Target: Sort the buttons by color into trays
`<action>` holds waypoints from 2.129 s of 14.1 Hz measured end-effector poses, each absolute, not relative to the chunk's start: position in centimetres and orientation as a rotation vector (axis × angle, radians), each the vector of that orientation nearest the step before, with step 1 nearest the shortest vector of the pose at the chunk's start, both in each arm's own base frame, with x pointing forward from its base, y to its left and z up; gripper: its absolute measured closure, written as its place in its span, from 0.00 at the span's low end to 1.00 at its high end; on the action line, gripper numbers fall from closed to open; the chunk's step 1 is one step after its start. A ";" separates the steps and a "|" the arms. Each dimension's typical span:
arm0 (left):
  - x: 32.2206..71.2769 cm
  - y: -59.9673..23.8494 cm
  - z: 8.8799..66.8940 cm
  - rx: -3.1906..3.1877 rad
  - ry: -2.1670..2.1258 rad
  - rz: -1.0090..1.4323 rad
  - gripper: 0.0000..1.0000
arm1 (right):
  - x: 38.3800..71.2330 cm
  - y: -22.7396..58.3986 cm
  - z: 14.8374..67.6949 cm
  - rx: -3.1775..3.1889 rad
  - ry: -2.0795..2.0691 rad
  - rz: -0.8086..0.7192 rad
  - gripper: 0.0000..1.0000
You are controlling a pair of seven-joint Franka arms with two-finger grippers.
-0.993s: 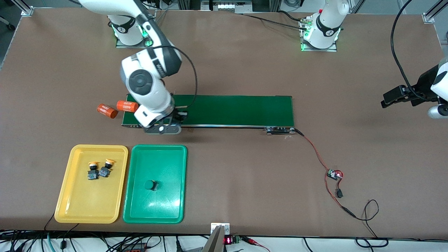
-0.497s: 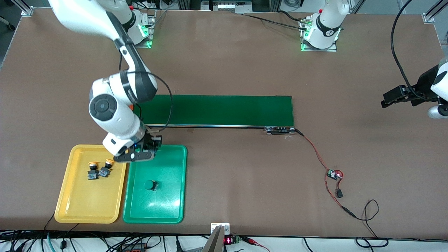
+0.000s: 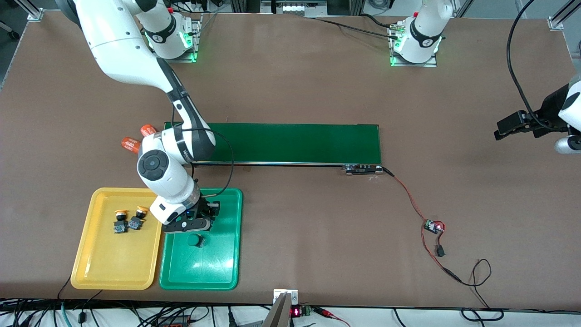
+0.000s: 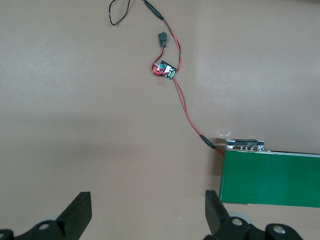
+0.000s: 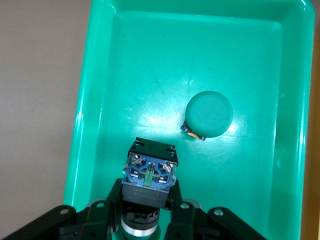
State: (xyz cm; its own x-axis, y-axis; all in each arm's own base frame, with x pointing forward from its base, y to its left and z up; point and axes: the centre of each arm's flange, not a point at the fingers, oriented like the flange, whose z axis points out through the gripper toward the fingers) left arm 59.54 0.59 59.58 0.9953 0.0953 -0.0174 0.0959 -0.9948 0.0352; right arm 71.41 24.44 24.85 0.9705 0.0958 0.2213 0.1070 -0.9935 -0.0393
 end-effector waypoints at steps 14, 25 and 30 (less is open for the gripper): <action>59.5 0.6 59.5 3.102 0.148 -0.028 0.00 | 72.3 15.0 34.4 -3.157 -0.020 -0.106 0.00; 59.4 0.5 59.4 3.102 0.145 -0.043 0.00 | 57.6 -3.7 59.4 -3.138 0.065 0.143 0.00; 59.4 0.5 59.5 3.102 0.145 -0.043 0.00 | 55.3 -3.6 58.7 -3.130 0.064 0.234 0.00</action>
State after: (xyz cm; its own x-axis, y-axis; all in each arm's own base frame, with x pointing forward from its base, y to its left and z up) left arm 59.38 0.47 59.50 0.9952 0.0929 -0.0293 0.0939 -0.9950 0.0344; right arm 55.29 -3.56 58.67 0.9880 -0.0407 -0.1487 -0.0411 -0.9992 0.0004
